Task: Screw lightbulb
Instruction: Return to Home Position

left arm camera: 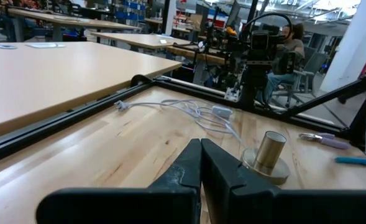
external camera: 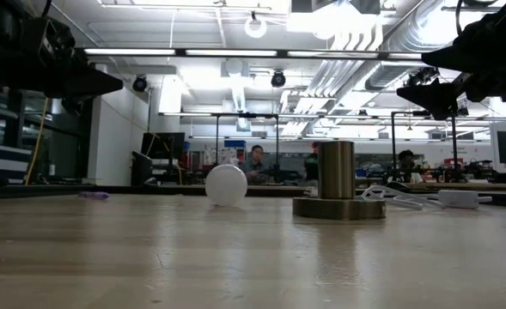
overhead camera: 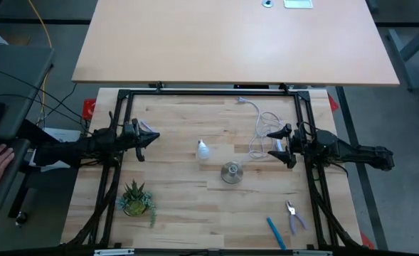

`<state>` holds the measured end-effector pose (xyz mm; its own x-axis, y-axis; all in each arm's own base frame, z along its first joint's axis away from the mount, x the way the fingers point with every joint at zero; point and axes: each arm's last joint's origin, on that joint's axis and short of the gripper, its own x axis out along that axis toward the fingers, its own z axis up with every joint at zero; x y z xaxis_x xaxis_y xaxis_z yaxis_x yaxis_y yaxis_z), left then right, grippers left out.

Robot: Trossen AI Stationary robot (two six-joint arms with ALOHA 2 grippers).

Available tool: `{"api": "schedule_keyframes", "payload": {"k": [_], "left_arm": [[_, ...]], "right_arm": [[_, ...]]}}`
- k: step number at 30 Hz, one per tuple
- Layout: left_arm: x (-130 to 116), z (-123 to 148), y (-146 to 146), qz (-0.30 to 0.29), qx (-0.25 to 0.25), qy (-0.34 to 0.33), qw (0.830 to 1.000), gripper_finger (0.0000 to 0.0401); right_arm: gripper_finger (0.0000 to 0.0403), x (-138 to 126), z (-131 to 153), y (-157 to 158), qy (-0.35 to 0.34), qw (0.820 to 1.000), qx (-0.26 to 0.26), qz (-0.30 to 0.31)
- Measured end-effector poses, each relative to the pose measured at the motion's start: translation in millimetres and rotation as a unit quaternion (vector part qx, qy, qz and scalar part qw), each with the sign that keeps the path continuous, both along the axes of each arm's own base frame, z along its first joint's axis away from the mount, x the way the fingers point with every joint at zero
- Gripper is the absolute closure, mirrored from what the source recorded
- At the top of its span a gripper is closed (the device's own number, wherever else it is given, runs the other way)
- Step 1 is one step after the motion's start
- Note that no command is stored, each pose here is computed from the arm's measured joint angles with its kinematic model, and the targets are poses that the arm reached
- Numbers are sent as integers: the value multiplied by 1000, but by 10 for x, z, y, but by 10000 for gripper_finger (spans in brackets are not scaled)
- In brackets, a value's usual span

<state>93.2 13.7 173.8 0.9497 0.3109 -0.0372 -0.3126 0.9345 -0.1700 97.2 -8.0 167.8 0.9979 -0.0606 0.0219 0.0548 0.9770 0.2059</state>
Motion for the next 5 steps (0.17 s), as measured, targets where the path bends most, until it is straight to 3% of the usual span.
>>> {"api": "schedule_keyframes", "payload": {"k": [5], "left_arm": [[0, 0, 0, 0, 0, 0, 1000, 401]], "right_arm": [[26, 0, 0, 0, 0, 1000, 0, 0]]}}
